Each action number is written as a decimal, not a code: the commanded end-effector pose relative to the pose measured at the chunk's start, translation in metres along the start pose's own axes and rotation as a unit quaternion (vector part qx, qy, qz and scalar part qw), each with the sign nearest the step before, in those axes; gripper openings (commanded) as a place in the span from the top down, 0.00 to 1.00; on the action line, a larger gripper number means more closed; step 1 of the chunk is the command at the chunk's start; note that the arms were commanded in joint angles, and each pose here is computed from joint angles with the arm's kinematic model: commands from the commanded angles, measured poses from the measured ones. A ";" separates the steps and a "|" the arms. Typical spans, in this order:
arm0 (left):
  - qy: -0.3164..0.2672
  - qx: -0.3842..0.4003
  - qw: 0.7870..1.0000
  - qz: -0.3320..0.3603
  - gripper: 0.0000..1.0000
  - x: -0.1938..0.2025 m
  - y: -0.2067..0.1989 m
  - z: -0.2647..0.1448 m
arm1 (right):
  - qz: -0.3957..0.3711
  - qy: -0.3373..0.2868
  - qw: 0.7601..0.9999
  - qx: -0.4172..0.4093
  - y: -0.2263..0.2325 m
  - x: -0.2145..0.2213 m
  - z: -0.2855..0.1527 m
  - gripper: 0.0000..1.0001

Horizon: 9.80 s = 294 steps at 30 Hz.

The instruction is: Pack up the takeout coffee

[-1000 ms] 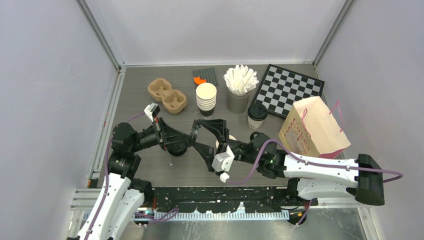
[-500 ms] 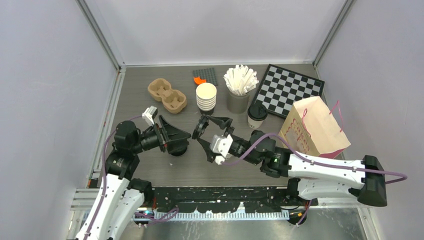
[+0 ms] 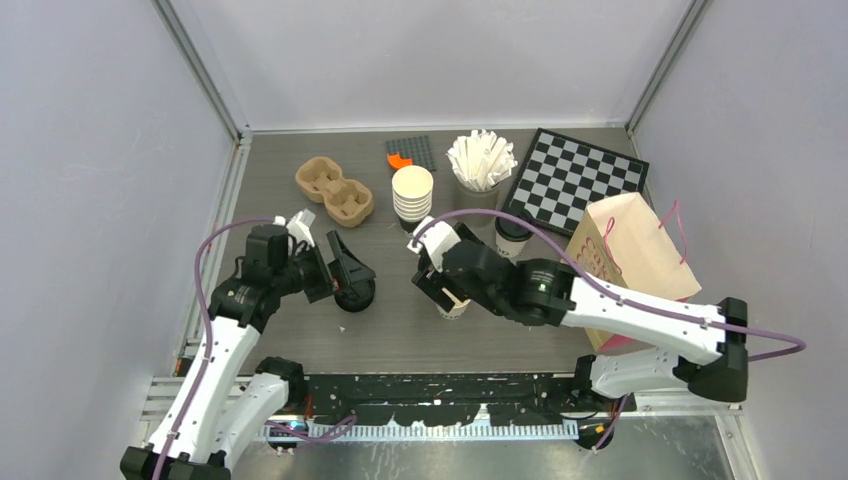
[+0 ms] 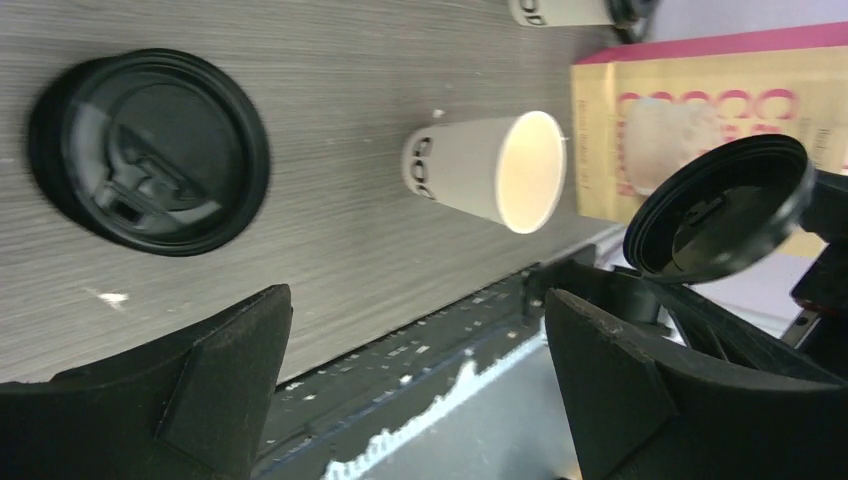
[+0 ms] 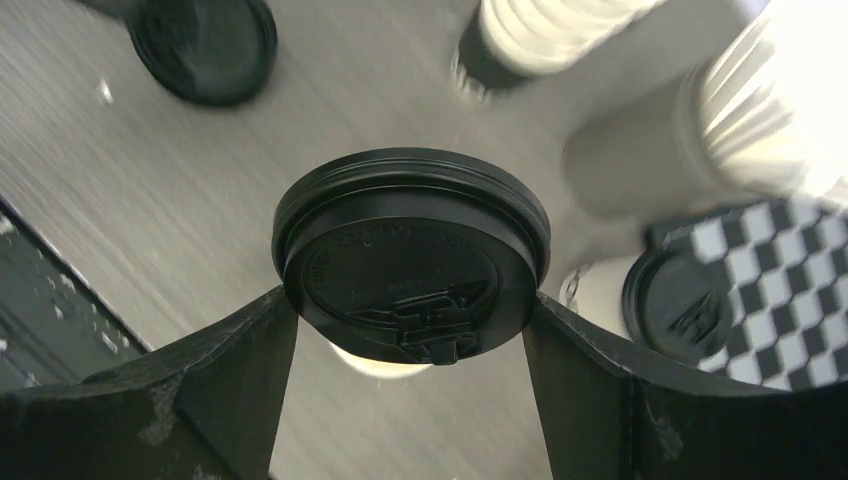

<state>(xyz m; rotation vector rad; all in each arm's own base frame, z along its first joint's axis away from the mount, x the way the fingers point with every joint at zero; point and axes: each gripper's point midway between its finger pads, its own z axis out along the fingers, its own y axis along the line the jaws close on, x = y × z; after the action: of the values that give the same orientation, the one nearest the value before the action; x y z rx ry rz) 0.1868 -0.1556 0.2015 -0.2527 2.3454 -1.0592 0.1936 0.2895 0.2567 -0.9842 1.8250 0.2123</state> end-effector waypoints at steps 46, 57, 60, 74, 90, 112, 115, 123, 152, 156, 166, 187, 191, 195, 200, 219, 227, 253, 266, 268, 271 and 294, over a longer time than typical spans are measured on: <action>-0.055 -0.052 0.992 0.099 0.00 -0.012 0.018 -0.018 | 0.107 0.391 0.911 -0.081 0.008 0.096 0.044 0.12; -0.054 -0.055 0.992 0.097 0.00 -0.012 0.019 -0.017 | 0.100 0.396 0.908 -0.091 0.011 0.098 0.044 0.12; -0.055 -0.057 0.992 0.097 0.00 -0.013 0.020 -0.017 | 0.100 0.403 0.905 -0.095 0.013 0.100 0.044 0.12; -0.056 -0.060 0.992 0.095 0.00 -0.013 0.021 -0.017 | 0.091 0.410 0.903 -0.093 0.010 0.098 0.044 0.13; -0.057 -0.060 0.992 0.094 0.00 -0.013 0.021 -0.017 | 0.092 0.413 0.901 -0.092 0.011 0.102 0.039 0.13; -0.057 -0.061 0.992 0.095 0.00 -0.013 0.021 -0.017 | 0.082 0.437 0.890 -0.096 0.021 0.132 0.052 0.13; -0.057 -0.062 0.992 0.094 0.00 -0.013 0.022 -0.017 | 0.081 0.440 0.889 -0.099 0.022 0.135 0.054 0.13; -0.057 -0.063 0.992 0.095 0.00 -0.013 0.022 -0.017 | 0.081 0.419 0.900 -0.088 0.014 0.123 0.051 0.07; -0.016 -0.002 0.998 0.056 0.04 0.000 0.005 -0.004 | 0.084 0.371 0.920 -0.097 0.011 0.114 0.040 0.06; 0.006 0.067 0.998 0.009 0.13 0.007 -0.011 0.009 | 0.084 0.347 0.928 -0.102 0.010 0.110 0.038 0.06; 0.005 0.087 0.996 -0.031 0.18 0.010 -0.012 0.039 | 0.081 0.323 0.937 -0.108 0.010 0.109 0.036 0.06; 0.056 0.080 0.994 0.049 0.33 0.027 -0.043 0.100 | 0.210 0.245 0.943 -0.077 -0.030 0.085 0.030 0.22; 0.056 0.083 0.993 0.059 0.33 0.026 -0.048 0.112 | 0.244 0.228 0.940 -0.067 -0.034 0.084 0.041 0.27; 0.054 0.085 0.993 0.064 0.31 0.024 -0.048 0.124 | 0.256 0.228 0.937 -0.060 -0.038 0.090 0.047 0.30; 0.051 0.085 0.992 0.076 0.31 0.021 -0.051 0.129 | 0.286 0.202 0.935 -0.057 -0.046 0.089 0.052 0.32; 0.097 0.082 0.986 0.107 0.32 0.042 -0.056 0.156 | 0.314 0.205 0.923 -0.089 -0.031 0.109 0.058 0.49; 0.109 0.064 0.987 0.104 0.44 0.049 -0.043 0.165 | 0.322 0.228 0.915 -0.084 -0.022 0.134 0.055 0.55; 0.150 -0.056 0.984 0.075 0.65 0.096 0.034 0.175 | 0.335 0.272 0.901 -0.046 -0.017 0.187 0.055 0.59; 0.157 -0.018 0.985 0.063 0.67 0.097 0.015 0.172 | 0.342 0.259 0.901 -0.057 -0.016 0.181 0.055 0.59; 0.161 -0.006 0.985 0.062 0.68 0.096 0.007 0.172 | 0.344 0.249 0.903 -0.069 -0.014 0.173 0.055 0.59; 0.162 0.010 0.984 0.069 0.68 0.092 -0.004 0.173 | 0.349 0.233 0.904 -0.081 -0.015 0.157 0.056 0.58; 0.155 0.021 0.984 0.087 0.68 0.087 -0.014 0.176 | 0.319 0.190 0.928 -0.035 -0.057 0.095 0.038 0.51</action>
<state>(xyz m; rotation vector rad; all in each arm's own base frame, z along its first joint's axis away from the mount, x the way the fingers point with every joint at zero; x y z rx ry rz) 0.2251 -0.3248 0.1189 0.1278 2.4162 -1.2739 0.2383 0.2255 0.1489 -0.4514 2.5425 0.5393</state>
